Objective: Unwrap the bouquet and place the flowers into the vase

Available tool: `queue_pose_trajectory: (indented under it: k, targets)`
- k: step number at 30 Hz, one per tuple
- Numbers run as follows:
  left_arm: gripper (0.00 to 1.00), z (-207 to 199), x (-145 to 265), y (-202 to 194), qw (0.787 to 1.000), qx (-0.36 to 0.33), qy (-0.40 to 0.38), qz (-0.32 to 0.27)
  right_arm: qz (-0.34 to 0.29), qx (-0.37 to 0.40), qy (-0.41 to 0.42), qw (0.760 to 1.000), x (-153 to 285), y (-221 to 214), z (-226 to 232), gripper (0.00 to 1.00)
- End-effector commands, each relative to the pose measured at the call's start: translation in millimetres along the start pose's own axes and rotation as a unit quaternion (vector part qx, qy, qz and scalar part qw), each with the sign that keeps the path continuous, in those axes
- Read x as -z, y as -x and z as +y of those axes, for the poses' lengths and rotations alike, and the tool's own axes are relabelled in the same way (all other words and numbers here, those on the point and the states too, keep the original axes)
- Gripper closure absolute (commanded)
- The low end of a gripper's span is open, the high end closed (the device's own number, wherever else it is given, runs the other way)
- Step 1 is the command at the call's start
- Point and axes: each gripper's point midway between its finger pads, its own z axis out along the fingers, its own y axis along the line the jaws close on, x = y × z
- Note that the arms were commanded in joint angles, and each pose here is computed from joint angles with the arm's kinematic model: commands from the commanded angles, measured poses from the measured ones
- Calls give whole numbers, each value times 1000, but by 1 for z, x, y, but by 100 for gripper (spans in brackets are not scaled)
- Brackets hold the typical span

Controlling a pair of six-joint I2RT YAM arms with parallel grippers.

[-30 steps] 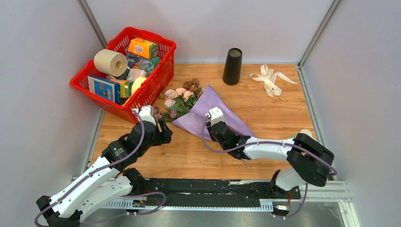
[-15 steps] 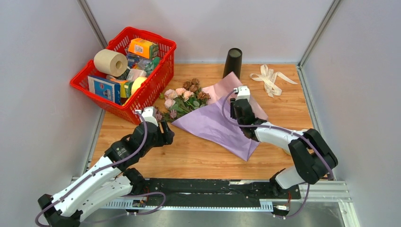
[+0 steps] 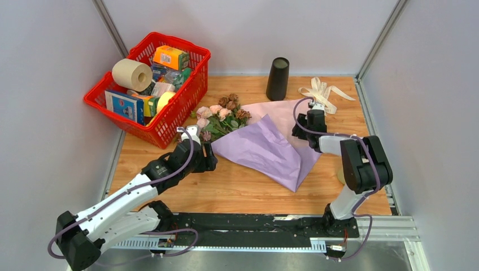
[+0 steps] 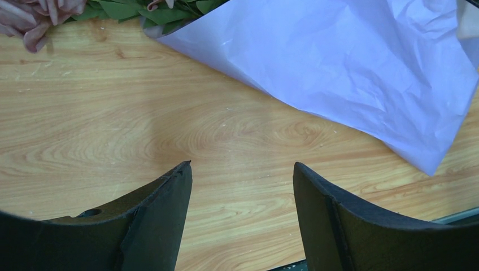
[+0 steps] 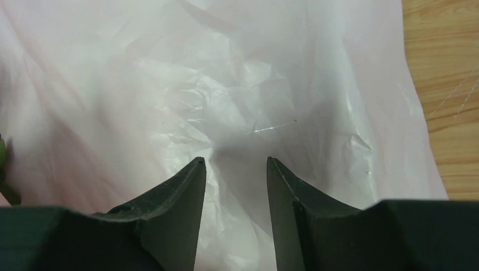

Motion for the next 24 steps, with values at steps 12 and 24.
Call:
queue_pose_trajectory:
  k: [12, 24]
  targets:
    - [26, -19, -5, 17, 1000, -6, -20, -13, -34, -3, 105, 994, 55, 65, 50, 23]
    - [25, -27, -6, 25, 1000, -21, -18, -8, 25, 58, 273, 960, 73, 41, 101, 0]
